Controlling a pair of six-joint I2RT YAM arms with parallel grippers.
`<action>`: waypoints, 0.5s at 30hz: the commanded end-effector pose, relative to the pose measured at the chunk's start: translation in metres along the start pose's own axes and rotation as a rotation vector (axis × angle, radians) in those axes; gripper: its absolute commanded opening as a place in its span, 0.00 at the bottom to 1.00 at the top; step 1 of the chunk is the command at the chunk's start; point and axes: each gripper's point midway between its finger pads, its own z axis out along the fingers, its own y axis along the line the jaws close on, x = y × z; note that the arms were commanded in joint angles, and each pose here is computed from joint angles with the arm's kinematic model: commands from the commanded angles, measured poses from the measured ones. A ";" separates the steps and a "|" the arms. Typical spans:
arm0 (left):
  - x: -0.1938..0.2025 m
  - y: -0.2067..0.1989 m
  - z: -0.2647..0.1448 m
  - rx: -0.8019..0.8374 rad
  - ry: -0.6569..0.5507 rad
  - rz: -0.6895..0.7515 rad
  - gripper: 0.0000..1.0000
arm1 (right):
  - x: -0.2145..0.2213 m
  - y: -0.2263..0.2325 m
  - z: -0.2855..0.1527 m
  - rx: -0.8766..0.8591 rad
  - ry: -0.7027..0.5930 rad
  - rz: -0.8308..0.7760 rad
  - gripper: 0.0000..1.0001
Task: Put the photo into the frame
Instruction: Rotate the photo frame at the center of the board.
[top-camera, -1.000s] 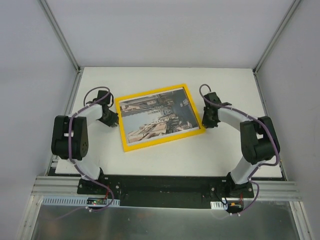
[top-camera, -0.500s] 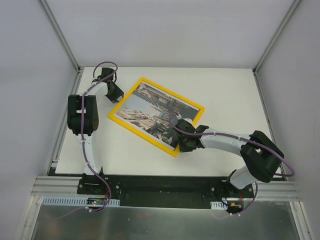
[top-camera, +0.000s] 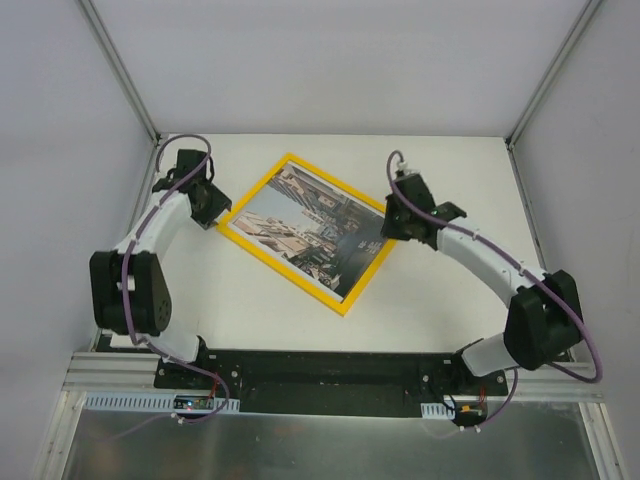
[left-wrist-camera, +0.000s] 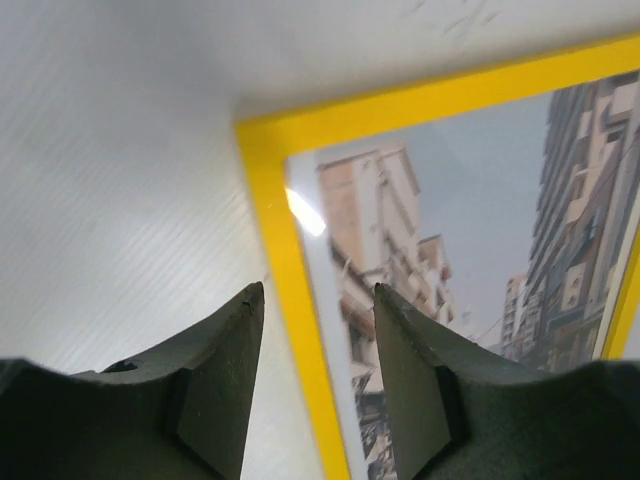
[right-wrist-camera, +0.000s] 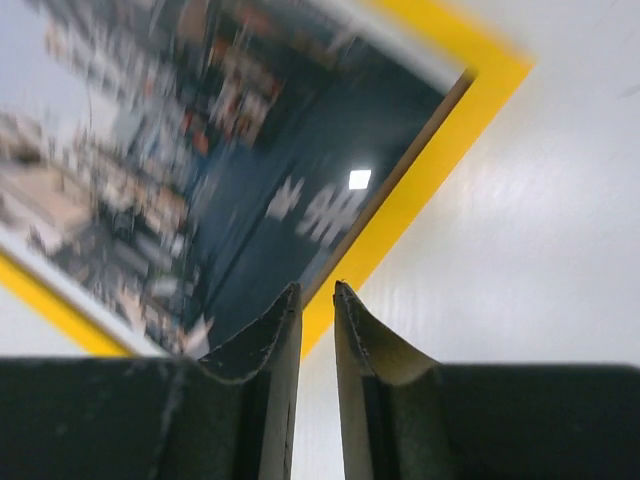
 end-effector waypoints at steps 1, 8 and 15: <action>0.050 0.060 -0.015 -0.095 0.021 -0.141 0.45 | -0.071 -0.032 0.015 0.050 -0.066 0.000 0.20; 0.107 0.087 -0.011 -0.089 0.104 -0.121 0.41 | -0.131 -0.068 0.076 0.081 -0.034 0.116 0.16; 0.133 0.086 -0.005 -0.090 0.151 -0.101 0.41 | -0.128 -0.092 0.121 0.135 0.056 0.170 0.15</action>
